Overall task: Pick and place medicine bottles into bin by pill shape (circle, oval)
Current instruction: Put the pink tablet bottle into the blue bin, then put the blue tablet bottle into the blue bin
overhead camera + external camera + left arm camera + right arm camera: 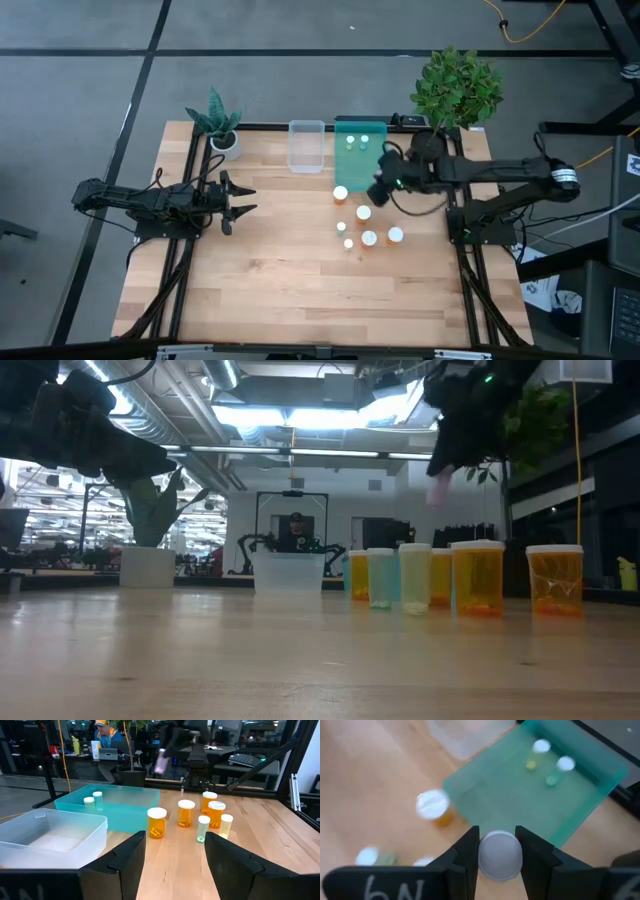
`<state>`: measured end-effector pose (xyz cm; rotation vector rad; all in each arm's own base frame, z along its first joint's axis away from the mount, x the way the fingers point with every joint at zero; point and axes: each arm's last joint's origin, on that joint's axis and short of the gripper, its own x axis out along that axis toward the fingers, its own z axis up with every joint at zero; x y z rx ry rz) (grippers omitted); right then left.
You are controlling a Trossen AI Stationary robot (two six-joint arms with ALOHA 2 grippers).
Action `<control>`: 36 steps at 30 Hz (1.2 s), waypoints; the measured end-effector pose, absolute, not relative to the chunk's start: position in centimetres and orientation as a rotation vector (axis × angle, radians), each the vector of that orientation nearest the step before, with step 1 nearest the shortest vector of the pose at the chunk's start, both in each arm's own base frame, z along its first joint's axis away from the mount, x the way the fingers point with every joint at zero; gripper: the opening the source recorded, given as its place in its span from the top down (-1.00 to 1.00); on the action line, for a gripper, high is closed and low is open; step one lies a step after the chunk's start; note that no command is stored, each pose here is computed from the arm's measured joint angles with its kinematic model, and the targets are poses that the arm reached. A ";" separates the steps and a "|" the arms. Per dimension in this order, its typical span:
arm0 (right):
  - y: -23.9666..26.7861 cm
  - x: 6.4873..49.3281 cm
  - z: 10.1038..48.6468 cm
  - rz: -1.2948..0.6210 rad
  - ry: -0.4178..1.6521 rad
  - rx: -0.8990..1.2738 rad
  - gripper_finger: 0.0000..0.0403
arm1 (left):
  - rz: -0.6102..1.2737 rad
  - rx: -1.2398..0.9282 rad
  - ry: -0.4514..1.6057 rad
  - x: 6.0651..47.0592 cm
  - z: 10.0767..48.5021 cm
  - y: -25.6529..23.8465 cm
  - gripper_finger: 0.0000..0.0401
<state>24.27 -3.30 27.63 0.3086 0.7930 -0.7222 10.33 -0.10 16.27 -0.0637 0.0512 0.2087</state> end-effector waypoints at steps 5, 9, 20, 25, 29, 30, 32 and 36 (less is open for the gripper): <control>-7.6 25.6 25.1 -0.799 0.892 0.331 0.46 | 0.209 -0.064 0.051 10.3 16.3 -0.1 0.03; -11.5 26.2 22.5 -0.852 0.962 0.382 0.46 | 0.209 -0.064 0.051 10.3 16.3 -0.1 0.03; -17.5 27.1 17.9 -0.864 0.962 0.480 0.46 | 0.208 -0.064 0.051 10.3 16.3 -0.1 0.03; -17.7 27.3 17.0 -0.879 0.986 0.475 0.37 | 0.208 -0.064 0.051 10.3 16.3 -0.1 0.03; -17.8 27.3 17.1 -0.883 0.980 0.471 0.07 | 0.208 -0.064 0.051 10.3 16.3 -0.1 0.03; -17.8 27.3 17.2 -0.883 0.976 0.470 0.00 | 0.209 -0.064 0.051 10.3 16.3 -0.1 0.03; -17.7 27.2 17.5 -0.884 0.965 0.468 -0.12 | 0.209 -0.064 0.051 10.3 16.3 -0.1 0.03; -17.6 27.0 18.4 -0.885 0.937 0.466 -0.26 | 0.208 -0.064 0.051 10.3 16.3 -0.1 0.03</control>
